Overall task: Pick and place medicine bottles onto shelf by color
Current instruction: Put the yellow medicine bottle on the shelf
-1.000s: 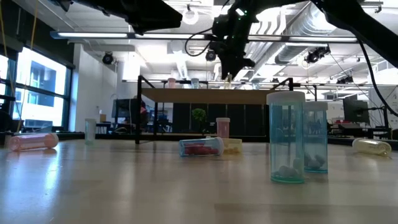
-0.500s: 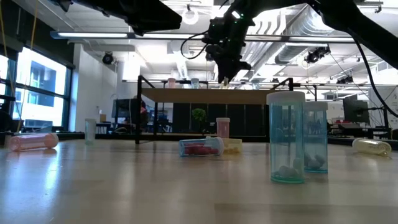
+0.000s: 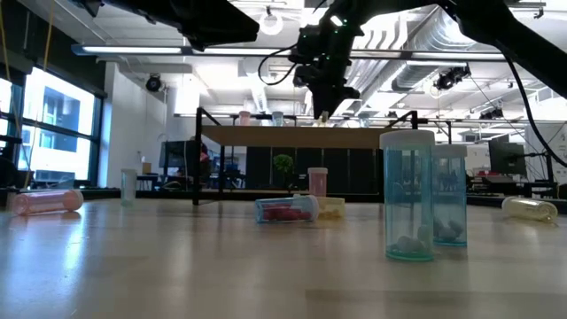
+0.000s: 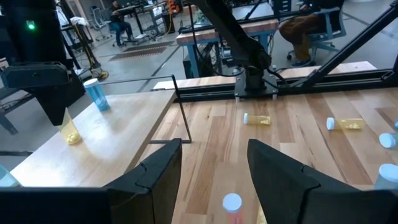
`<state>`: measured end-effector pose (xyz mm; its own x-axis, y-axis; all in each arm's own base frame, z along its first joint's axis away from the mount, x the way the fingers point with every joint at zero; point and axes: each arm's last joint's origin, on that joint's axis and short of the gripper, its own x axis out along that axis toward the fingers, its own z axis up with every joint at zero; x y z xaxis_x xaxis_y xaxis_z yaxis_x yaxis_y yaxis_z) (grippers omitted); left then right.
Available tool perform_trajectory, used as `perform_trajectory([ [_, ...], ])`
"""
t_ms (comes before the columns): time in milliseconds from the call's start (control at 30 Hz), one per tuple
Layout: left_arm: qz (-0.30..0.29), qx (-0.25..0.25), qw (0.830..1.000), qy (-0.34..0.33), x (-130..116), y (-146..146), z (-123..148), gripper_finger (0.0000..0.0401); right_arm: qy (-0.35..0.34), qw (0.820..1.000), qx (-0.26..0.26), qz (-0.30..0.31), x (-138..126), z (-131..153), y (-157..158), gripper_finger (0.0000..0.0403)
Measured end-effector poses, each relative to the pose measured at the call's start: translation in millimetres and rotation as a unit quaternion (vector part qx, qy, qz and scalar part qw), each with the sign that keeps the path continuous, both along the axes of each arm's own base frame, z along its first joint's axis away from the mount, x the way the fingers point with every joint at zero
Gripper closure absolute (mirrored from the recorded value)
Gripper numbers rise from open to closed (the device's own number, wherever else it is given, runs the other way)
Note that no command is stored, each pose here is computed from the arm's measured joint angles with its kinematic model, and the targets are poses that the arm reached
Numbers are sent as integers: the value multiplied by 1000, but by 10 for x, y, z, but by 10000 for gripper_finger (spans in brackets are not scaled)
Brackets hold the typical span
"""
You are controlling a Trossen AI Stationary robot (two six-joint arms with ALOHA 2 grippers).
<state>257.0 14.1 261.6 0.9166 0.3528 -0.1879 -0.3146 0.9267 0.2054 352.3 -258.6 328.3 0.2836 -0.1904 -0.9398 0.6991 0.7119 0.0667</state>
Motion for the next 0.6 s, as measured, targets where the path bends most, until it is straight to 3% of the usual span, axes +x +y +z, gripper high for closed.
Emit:
perform_trajectory([
  [600,0,0,1000,0,0,0,0,226,0,1000,-1,2,0,1,0,299],
])
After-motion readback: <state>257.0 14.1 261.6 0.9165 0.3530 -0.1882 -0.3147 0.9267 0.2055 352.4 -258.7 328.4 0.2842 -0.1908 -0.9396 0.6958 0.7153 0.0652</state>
